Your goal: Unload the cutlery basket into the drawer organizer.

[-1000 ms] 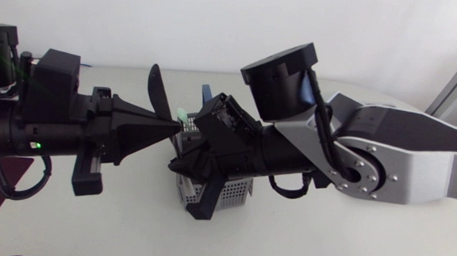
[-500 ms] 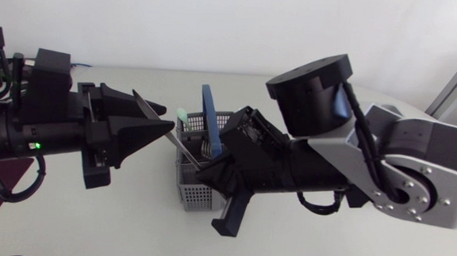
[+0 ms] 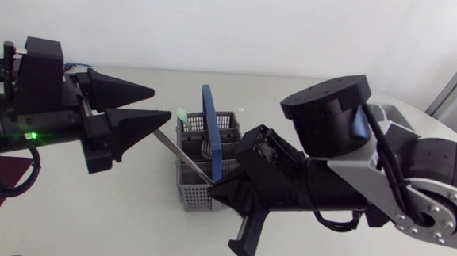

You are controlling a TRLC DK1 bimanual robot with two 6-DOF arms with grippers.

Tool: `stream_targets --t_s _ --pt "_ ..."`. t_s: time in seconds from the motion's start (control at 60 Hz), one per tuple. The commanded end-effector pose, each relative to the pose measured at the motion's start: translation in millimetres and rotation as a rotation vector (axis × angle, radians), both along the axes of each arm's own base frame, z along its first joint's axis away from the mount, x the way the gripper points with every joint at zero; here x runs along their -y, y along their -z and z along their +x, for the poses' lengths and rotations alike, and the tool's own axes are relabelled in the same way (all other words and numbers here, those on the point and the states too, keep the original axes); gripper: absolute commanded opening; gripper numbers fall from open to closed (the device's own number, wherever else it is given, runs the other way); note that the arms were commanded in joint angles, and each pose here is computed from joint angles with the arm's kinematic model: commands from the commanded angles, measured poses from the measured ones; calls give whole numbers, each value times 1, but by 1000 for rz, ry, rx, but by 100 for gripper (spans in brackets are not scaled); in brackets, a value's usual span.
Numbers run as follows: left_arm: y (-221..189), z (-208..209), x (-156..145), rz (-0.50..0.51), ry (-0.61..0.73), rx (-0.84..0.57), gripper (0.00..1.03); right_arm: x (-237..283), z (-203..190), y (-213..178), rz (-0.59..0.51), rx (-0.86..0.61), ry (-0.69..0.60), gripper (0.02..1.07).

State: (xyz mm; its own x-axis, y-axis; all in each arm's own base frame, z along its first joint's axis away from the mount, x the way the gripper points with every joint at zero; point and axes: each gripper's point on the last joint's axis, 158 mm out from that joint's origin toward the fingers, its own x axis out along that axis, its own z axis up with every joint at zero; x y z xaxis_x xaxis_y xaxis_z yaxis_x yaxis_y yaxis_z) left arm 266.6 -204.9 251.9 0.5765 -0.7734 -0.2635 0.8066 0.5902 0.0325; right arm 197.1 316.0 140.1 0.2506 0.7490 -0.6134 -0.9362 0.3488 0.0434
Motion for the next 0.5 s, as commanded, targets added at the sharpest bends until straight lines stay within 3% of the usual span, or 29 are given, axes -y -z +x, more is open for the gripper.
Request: stream_targets --t_s 0.0,0.217,0.483 --pt "-18 4 -2 -28 -21 31 79 7 -3 4 -5 -2 3 8" --pt "-29 13 -7 -42 -68 54 92 11 -8 12 -17 -11 -3 8" --pt "-50 29 -16 -87 -132 73 95 18 -13 21 -30 -24 0 8"
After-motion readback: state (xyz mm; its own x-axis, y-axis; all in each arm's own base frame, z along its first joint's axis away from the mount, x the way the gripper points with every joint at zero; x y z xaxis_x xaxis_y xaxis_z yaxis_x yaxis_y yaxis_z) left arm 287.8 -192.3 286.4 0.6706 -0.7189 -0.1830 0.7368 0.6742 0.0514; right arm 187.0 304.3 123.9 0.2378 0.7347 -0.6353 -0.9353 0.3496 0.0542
